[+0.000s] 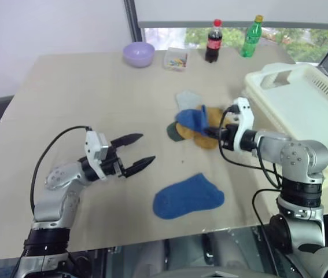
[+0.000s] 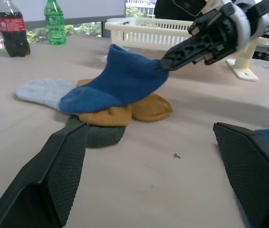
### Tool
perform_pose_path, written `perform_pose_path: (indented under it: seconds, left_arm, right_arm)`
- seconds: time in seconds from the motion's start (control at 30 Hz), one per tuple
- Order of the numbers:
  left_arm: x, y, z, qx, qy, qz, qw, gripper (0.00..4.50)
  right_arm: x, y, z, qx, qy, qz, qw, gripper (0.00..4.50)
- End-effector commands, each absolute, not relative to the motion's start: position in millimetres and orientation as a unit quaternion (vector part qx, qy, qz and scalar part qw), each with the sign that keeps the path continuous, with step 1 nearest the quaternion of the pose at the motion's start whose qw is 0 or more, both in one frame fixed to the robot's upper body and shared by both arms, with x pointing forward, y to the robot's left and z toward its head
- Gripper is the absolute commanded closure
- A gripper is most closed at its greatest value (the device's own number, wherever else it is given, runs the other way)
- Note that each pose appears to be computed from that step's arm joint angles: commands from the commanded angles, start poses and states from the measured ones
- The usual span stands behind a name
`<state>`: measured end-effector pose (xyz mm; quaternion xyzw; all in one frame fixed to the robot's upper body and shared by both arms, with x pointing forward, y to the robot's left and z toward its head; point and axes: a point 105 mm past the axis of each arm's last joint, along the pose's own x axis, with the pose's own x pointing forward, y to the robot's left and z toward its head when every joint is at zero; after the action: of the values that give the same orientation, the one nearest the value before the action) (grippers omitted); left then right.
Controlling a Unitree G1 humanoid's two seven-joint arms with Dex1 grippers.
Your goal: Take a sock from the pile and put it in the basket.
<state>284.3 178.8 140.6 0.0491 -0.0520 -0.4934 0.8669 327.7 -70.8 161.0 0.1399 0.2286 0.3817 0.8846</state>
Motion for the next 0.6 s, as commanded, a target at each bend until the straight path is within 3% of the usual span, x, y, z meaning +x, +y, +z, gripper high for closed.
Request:
perform_pose_path:
  seconds: [0.03,0.47,0.6]
  left_arm:
    - [283.3,176.7,145.3,0.056,-0.065,-0.497,0.863,0.0]
    - [284.8,173.3,143.6,0.053,-0.062,-0.505,0.859,0.0]
    - [289.6,169.5,142.2,0.05,-0.059,-0.509,0.857,0.0]
  right_arm:
    - [312.3,-68.8,163.6,0.143,0.234,0.403,0.873,4.46]
    - [243.3,-82.8,139.9,0.11,0.291,0.484,0.818,4.46]
    - [253.5,-110.7,133.7,0.102,0.307,0.423,0.846,4.46]
